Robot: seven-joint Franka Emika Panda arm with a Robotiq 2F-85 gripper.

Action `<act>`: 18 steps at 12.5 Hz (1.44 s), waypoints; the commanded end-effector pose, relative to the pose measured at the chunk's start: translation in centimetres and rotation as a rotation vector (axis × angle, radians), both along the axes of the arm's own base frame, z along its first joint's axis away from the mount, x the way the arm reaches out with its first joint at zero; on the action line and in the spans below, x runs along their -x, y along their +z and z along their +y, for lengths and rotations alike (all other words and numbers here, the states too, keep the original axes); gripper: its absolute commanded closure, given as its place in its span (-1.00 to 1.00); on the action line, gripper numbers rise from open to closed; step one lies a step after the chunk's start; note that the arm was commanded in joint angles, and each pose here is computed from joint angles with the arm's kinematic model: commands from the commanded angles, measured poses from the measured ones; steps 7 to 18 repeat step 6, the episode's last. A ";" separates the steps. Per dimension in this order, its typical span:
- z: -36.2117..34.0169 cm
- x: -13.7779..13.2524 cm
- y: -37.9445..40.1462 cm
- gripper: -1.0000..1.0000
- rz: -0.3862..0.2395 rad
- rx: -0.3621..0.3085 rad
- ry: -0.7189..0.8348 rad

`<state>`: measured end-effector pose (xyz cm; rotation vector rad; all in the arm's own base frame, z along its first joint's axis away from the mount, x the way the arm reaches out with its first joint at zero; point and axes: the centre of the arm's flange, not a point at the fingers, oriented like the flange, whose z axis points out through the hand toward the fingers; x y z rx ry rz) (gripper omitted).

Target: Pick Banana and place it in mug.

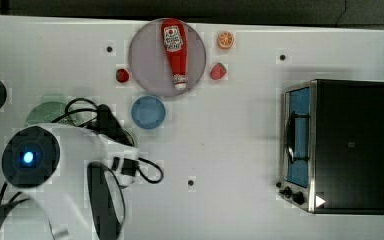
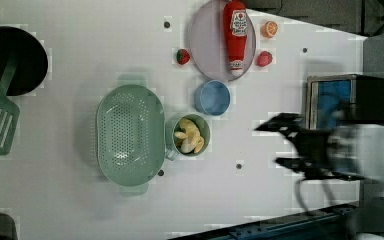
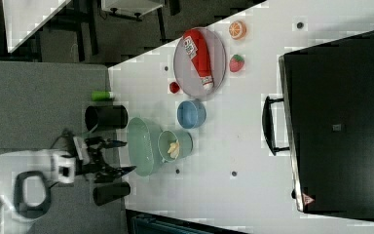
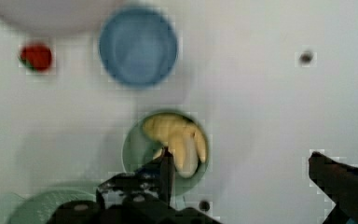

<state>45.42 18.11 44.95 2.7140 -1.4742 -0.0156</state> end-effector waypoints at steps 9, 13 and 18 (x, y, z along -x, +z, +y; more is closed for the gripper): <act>-20.1 -3.9 14.2 -1.00 -0.064 -0.075 -0.051; -20.1 -3.9 14.2 -1.00 -0.064 -0.075 -0.051; -20.1 -3.9 14.2 -1.00 -0.064 -0.075 -0.051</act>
